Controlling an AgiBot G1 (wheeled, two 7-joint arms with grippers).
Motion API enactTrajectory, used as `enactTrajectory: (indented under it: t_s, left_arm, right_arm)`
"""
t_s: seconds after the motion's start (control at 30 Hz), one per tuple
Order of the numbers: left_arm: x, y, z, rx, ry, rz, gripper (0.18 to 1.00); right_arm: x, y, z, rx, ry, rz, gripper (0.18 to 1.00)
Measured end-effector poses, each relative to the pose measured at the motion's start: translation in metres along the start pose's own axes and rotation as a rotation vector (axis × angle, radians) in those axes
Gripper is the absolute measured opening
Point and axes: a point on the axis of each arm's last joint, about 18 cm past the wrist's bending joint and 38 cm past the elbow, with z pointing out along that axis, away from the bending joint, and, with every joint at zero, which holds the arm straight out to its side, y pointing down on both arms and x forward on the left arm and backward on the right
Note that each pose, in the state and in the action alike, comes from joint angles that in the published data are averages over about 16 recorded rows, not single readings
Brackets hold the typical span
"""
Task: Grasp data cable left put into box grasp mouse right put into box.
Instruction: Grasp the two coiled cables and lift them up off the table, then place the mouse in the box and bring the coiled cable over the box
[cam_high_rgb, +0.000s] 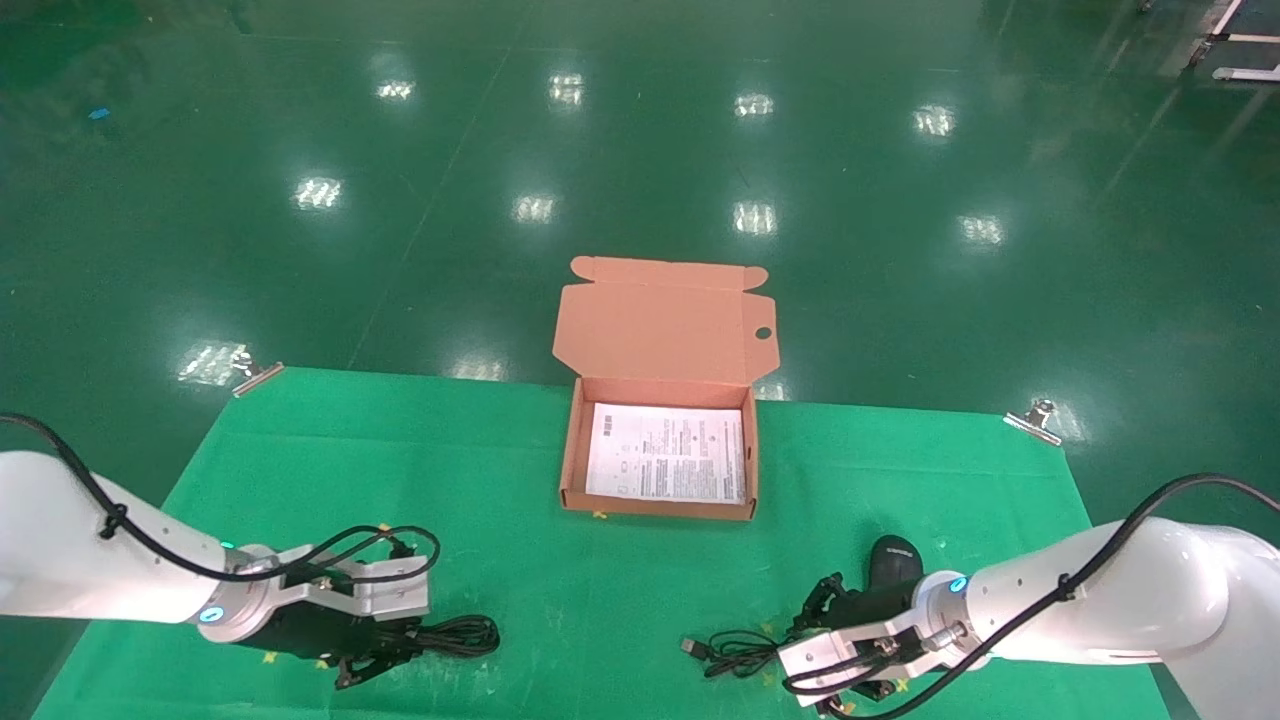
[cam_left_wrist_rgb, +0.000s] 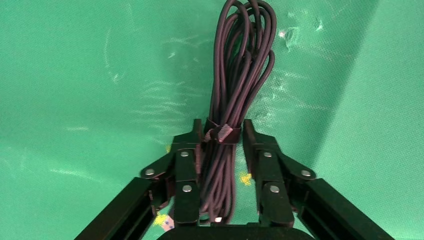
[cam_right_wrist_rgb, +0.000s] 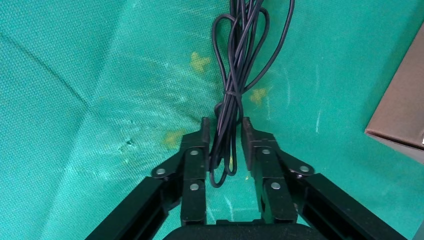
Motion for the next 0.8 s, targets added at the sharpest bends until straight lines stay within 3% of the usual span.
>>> enactTrajectory:
  t_s: [0.2,0.37,0.6,0.8]
  left_arm:
    - [-0.001,0.003,-0.004,-0.002,0.001,0.001,0.392]
    - [-0.006,0.011,-0.022,-0.012,-0.011,0.013,0.326]
    - [-0.027,0.015,-0.081,-0.016,-0.099,0.048,0.278]
    - [-0.05,-0.006,-0.144,-0.017,-0.257,0.133,0.27]
  right_arm:
    - [0.002,0.001,-0.002,0.0,0.005,0.002,0.372]
    - [0.015,0.01,-0.024,0.007,0.057,0.025,0.298]
    - [0.055,0.032,-0.09,0.003,0.22,0.089,0.233]
    - [0.105,0.036,-0.162,0.026,0.411,0.127,0.215]
